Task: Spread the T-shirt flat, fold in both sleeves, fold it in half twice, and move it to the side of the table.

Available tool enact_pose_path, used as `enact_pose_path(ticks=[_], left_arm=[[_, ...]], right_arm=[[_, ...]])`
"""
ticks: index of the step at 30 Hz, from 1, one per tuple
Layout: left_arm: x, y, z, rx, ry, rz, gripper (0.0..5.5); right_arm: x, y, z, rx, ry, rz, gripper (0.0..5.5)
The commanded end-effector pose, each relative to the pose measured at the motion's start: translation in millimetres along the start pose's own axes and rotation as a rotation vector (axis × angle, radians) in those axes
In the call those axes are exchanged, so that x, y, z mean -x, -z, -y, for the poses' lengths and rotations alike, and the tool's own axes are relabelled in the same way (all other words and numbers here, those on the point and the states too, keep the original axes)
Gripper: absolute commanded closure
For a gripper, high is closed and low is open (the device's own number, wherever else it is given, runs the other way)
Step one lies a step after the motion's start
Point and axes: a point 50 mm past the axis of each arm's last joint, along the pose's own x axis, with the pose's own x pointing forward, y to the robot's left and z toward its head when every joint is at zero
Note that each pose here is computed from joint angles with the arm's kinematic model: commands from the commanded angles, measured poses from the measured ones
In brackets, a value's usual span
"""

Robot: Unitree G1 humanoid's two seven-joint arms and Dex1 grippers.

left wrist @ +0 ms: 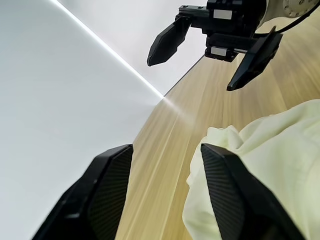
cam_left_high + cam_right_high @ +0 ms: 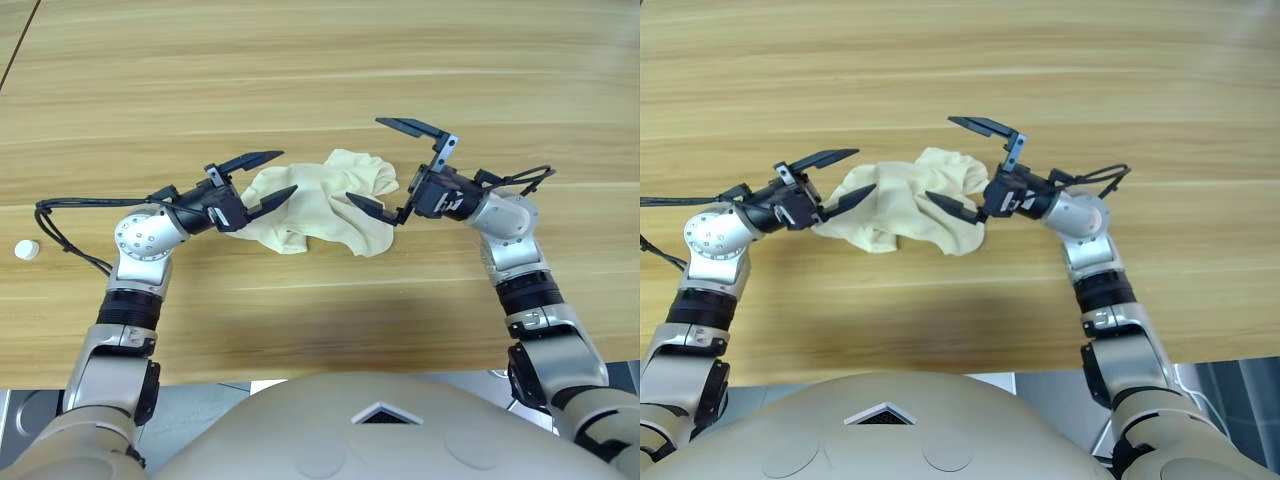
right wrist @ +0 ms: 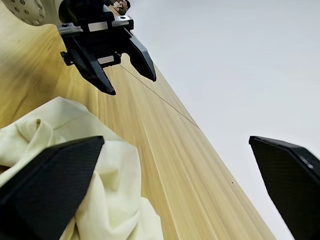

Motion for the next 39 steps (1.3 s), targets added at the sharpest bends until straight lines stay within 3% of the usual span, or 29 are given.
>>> enact_pose_path(ticks=[1,39], left_arm=[[2.8,0.9,-0.9,-0.030,0.033,-0.022,2.97],[-4.4,2.2,2.1,-0.056,0.082,-0.027,2.97]], right_arm=[[-0.7,1.5,-1.5,0.012,-0.013,-0.009,0.14],[-7.3,0.4,-3.1,0.032,-0.047,0.012,0.14]])
